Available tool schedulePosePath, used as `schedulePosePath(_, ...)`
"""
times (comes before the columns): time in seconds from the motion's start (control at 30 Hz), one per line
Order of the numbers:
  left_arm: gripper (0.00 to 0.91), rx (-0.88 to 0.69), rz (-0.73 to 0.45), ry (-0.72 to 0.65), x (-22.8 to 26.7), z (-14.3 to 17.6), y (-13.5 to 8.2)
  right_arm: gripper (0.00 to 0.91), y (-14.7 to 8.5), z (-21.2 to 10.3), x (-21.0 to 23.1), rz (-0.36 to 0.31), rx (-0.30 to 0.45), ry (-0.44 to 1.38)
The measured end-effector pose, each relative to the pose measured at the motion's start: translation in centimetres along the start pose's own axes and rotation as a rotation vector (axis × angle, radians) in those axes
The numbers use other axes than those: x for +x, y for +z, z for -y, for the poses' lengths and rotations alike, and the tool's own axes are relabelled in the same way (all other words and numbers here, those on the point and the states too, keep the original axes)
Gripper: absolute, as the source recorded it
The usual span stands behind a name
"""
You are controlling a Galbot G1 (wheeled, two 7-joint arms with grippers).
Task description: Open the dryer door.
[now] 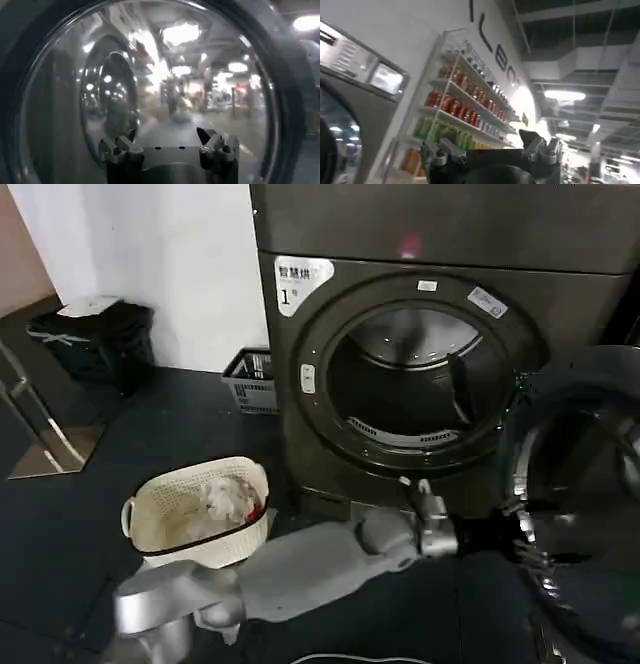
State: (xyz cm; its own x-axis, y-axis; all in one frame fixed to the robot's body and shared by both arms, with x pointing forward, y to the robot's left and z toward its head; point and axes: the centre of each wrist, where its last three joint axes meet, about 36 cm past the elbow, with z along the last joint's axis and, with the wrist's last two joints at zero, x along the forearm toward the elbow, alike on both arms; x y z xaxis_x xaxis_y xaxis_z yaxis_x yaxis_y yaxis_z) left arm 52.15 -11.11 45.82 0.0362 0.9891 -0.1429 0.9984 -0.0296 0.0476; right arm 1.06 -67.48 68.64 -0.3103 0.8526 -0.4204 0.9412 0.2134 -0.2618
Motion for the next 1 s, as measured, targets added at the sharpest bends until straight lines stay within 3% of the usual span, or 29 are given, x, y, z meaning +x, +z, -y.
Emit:
schedulePosePath(0.2,0.907,0.016,0.004,-0.024,-2.4,-0.1,0.6,0.907,-0.7,0.8,0.1,0.018,0.001,0.015)
schedulePosePath(0.6,0.907,-0.009,-0.046,-0.135,-0.6,-3.7,0.9,0.907,-0.2,0.1,0.4,0.015,-0.003,-0.02)
schedulePosePath(1.0,0.907,-0.071,0.011,-0.144,-0.7,-3.4,0.8,0.907,-0.4,0.0,0.3,0.017,0.003,-0.032)
